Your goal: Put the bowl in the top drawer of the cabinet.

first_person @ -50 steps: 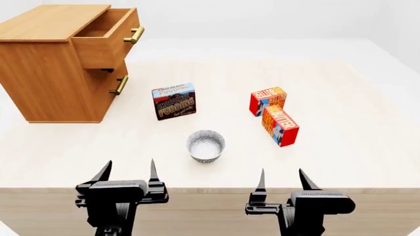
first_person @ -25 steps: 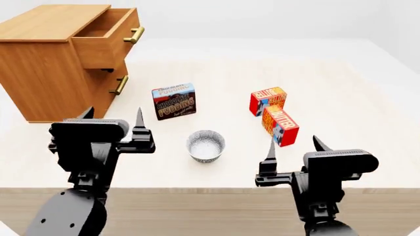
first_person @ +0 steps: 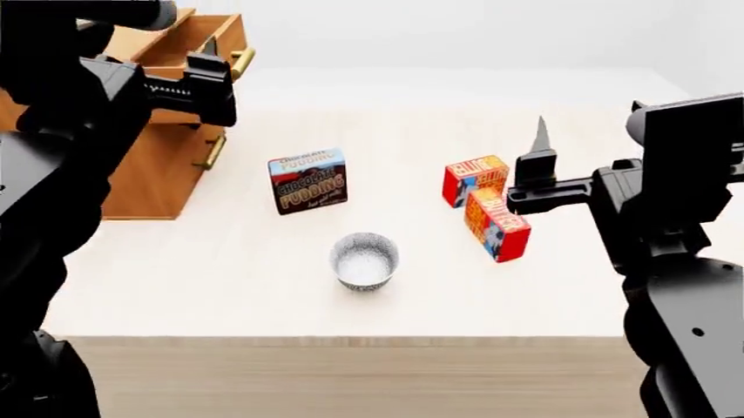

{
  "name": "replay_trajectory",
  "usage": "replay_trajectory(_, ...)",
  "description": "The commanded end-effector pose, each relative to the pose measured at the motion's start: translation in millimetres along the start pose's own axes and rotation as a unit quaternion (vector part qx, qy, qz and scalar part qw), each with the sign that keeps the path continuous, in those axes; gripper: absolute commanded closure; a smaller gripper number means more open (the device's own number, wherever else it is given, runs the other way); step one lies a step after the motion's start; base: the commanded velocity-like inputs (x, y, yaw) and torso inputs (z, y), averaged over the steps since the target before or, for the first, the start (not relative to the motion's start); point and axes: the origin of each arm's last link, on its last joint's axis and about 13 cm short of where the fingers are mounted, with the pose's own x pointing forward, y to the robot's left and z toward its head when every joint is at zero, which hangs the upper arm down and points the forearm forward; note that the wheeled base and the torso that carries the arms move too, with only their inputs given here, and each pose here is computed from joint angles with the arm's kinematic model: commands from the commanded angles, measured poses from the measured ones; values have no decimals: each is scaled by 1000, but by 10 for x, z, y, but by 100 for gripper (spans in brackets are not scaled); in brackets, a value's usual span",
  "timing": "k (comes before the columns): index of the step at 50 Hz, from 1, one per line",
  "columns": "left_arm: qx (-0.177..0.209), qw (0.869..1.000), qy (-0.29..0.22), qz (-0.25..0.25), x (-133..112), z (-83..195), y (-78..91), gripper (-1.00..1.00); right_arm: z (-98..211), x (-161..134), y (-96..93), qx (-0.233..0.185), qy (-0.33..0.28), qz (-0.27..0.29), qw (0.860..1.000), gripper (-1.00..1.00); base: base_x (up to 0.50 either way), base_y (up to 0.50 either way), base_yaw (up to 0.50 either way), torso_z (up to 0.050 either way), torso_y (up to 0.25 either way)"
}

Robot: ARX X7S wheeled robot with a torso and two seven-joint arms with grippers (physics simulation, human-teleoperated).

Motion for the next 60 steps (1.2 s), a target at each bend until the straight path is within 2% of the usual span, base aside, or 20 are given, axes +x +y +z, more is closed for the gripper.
replay_trajectory(1,23,1000,-12,13,62,423,157,-100,382,56,-153,-15,-36,-8,999,-100,500,0,0,0,0)
replay_trajectory(19,45,998,-21,29,84,506,226,-100,474,92,-214,-25,-40,-14,999,-100,500,0,0,0,0)
replay_trajectory(49,49,998,-7,32,150,460,245,-100,475,95,-230,-22,-41,-13,999,-100,500,0,0,0,1)
replay_trajectory(55,49,998,6,32,202,479,264,-100,464,97,-238,-19,-46,-19,999,-100,321,0,0,0,0)
replay_trajectory(60,34,997,49,38,311,486,303,-100,442,103,-238,-13,-40,-21,999,-100,0,0,0,0,0)
